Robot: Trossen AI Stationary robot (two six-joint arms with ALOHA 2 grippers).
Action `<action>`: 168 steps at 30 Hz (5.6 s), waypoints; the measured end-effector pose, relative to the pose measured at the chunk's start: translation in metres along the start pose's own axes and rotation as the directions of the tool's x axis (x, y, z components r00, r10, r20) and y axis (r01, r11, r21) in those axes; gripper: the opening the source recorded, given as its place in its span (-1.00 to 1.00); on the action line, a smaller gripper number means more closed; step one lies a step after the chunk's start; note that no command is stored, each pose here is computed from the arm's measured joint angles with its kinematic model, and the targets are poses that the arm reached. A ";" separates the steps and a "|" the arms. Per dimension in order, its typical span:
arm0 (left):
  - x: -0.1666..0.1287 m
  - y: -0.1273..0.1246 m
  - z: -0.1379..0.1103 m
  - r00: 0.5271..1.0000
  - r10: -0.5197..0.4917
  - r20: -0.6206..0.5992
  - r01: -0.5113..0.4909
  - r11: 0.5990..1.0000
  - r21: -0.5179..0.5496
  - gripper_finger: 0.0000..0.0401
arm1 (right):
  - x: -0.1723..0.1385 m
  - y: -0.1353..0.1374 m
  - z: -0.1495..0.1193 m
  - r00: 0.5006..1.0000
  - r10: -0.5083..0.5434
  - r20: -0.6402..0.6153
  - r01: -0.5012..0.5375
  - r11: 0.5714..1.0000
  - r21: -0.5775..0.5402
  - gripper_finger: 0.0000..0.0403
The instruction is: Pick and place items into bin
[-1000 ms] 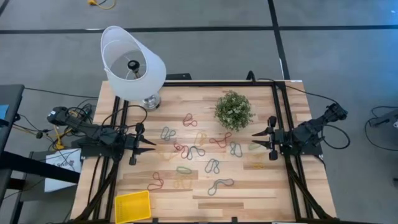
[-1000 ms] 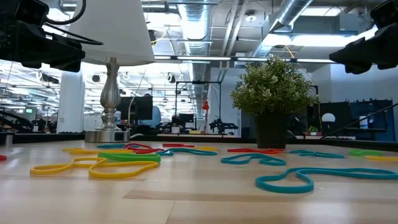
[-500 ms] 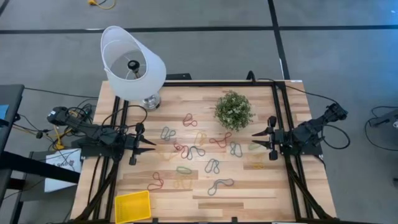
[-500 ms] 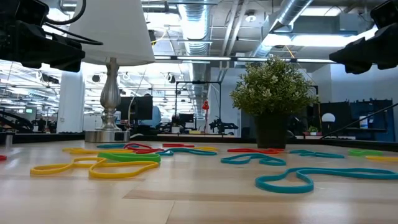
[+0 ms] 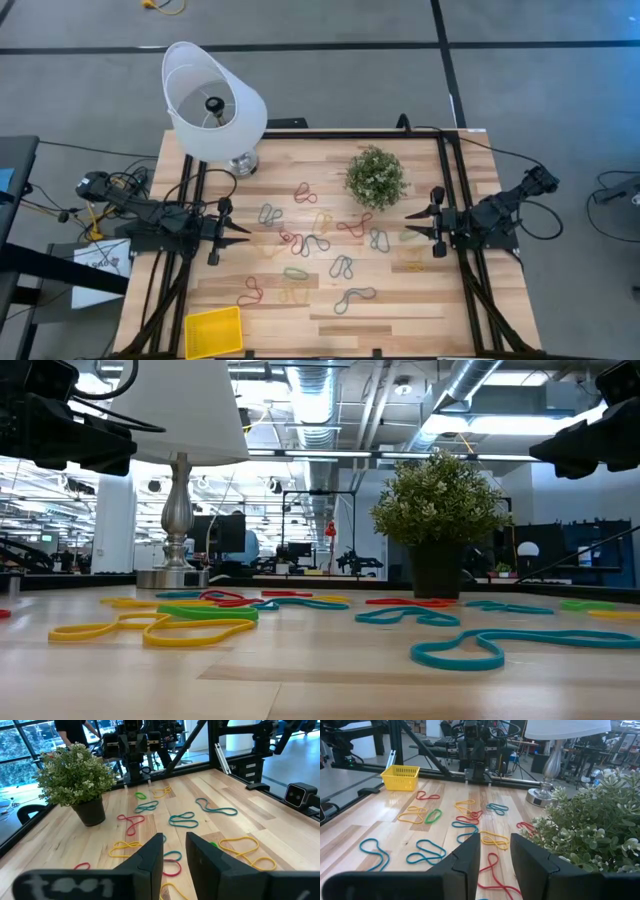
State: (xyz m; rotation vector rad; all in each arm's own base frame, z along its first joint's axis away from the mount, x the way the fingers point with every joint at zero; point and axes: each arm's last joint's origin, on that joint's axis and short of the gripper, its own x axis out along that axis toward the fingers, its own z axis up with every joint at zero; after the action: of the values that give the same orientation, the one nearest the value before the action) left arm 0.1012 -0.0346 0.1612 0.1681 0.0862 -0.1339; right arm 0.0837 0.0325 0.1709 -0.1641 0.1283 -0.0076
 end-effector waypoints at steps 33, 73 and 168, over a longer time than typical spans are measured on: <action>0.002 -0.004 -0.003 0.994 -0.102 -0.031 0.048 0.690 -0.722 -0.63 | 0.000 0.000 0.000 1.000 0.000 0.000 0.000 1.000 0.000 -0.49; 0.108 -0.092 0.027 0.587 -0.290 -0.756 0.013 0.937 -0.349 -0.80 | -0.001 -0.001 0.012 0.993 -0.007 0.114 -0.020 0.972 0.234 -0.49; 0.123 -0.106 0.087 0.332 -0.233 -0.914 0.102 0.972 -0.210 -1.00 | 0.000 -0.003 0.008 0.995 -0.083 0.062 0.060 0.950 0.308 -0.49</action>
State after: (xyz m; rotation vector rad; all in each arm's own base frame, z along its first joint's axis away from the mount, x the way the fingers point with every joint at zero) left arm 0.2139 -0.1688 0.2178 0.0966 1.3225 -0.2294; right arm 0.0843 0.0307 0.1788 0.1410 0.0460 -0.0934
